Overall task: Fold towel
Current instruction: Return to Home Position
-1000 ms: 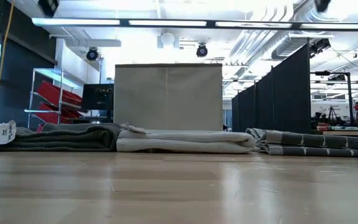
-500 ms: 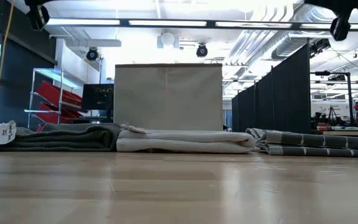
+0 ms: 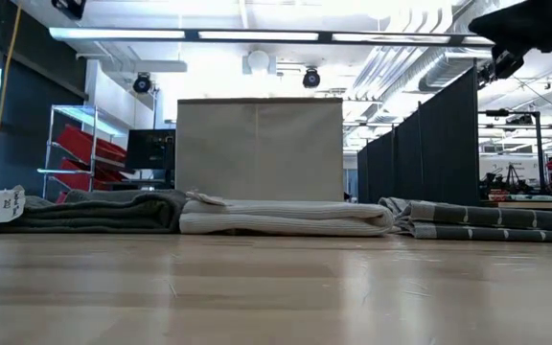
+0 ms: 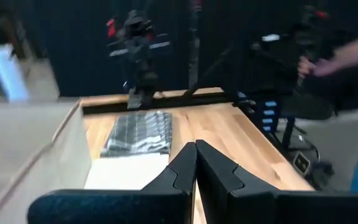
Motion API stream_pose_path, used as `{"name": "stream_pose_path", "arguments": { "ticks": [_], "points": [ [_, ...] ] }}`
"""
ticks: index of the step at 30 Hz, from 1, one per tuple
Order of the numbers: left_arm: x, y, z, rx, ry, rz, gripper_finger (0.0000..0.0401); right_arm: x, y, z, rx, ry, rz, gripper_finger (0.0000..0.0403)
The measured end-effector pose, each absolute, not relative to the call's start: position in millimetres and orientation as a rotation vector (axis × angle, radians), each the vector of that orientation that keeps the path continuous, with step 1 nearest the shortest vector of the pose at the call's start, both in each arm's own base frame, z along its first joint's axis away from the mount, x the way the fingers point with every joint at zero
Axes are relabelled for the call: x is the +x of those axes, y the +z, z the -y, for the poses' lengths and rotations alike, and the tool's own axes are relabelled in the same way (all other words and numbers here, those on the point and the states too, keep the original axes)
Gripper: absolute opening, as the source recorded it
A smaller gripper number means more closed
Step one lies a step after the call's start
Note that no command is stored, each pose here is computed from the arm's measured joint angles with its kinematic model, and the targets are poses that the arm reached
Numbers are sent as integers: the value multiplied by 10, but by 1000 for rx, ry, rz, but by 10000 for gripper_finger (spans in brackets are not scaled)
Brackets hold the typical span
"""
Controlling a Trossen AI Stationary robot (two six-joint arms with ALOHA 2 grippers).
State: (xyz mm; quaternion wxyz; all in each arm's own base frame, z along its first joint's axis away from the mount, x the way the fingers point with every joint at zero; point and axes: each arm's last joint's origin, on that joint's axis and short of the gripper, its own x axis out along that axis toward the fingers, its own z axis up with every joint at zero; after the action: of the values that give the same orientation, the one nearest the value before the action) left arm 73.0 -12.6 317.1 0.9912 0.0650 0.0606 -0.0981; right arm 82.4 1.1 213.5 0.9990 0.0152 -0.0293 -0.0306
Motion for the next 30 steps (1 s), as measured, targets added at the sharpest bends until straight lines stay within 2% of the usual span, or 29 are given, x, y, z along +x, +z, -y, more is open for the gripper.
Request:
{"name": "stream_pose_path", "arguments": {
  "ticks": [5, 14, 22, 30],
  "points": [
    [750, 3174, 137, 188, -221, -48, 0, 887, 2000, -21, 79, -35, 78, 0],
    [898, 2613, 163, 68, -224, -5, 0, 967, 1765, -38, 162, 14, 109, 0],
    [978, 2117, 162, -79, -178, 21, 0, 966, 1780, -43, 100, 30, 124, 0],
    [980, 1822, 165, -96, -196, 127, 0, 968, 1763, -43, 70, 28, 107, 0]
  ]
}}
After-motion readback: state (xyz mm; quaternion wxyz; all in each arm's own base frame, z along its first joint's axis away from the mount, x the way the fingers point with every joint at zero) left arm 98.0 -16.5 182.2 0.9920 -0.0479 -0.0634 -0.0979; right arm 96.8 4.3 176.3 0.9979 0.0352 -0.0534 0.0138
